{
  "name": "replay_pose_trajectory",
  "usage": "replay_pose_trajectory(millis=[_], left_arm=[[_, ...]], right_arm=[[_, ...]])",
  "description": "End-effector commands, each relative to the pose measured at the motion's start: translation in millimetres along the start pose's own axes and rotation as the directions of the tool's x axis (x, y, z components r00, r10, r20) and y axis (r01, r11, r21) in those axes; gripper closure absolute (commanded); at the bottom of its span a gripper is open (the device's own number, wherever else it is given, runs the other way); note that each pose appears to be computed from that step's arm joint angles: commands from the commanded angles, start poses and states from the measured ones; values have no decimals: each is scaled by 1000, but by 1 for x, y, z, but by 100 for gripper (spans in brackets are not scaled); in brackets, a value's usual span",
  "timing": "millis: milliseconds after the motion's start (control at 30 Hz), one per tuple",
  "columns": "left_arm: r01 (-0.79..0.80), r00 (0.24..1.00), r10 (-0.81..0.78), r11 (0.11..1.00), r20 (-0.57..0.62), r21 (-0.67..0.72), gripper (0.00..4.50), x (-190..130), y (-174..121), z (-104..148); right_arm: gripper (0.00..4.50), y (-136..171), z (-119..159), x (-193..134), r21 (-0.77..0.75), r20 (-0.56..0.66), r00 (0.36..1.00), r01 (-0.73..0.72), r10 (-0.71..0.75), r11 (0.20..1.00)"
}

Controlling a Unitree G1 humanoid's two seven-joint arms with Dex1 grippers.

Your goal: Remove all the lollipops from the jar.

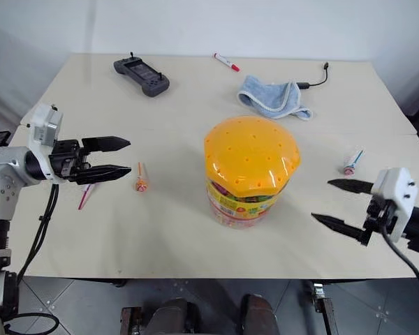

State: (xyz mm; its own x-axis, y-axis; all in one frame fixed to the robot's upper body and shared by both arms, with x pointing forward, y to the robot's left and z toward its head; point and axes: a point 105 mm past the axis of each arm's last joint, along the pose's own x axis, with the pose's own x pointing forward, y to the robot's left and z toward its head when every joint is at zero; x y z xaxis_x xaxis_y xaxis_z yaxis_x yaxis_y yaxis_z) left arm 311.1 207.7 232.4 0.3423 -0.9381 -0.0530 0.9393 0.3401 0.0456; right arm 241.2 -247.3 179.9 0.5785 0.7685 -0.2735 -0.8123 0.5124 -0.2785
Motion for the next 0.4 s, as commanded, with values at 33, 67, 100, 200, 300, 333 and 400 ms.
replay_pose_trajectory(millis=[33,67,100,200,300,333,400], left_arm=[[5,999,-5,1000,36,9,0,-6,-14,4],[-20,1000,19,1000,23,4,0,-9,-16,-3],[-44,999,44,999,19,-4,0,-13,-18,-8],[-82,996,83,996,20,-16,0,-20,-24,-13],[-124,992,124,992,29,-7,0,-22,-27,-14],[-132,991,132,991,32,-2,0,-22,-28,-14],[-143,989,142,989,43,26,0,-21,-32,-13]], right_arm=[[3,15,-2,10,-22,14,997,-78,78,997],[3,15,-4,13,-14,18,997,-72,72,997],[3,15,-8,16,-3,20,998,-64,64,998],[3,16,-13,19,16,22,998,-63,63,998],[3,17,-17,22,29,26,998,-57,56,998],[3,17,-19,24,35,30,998,-49,48,998],[3,17,-19,27,45,44,999,-34,32,998]])
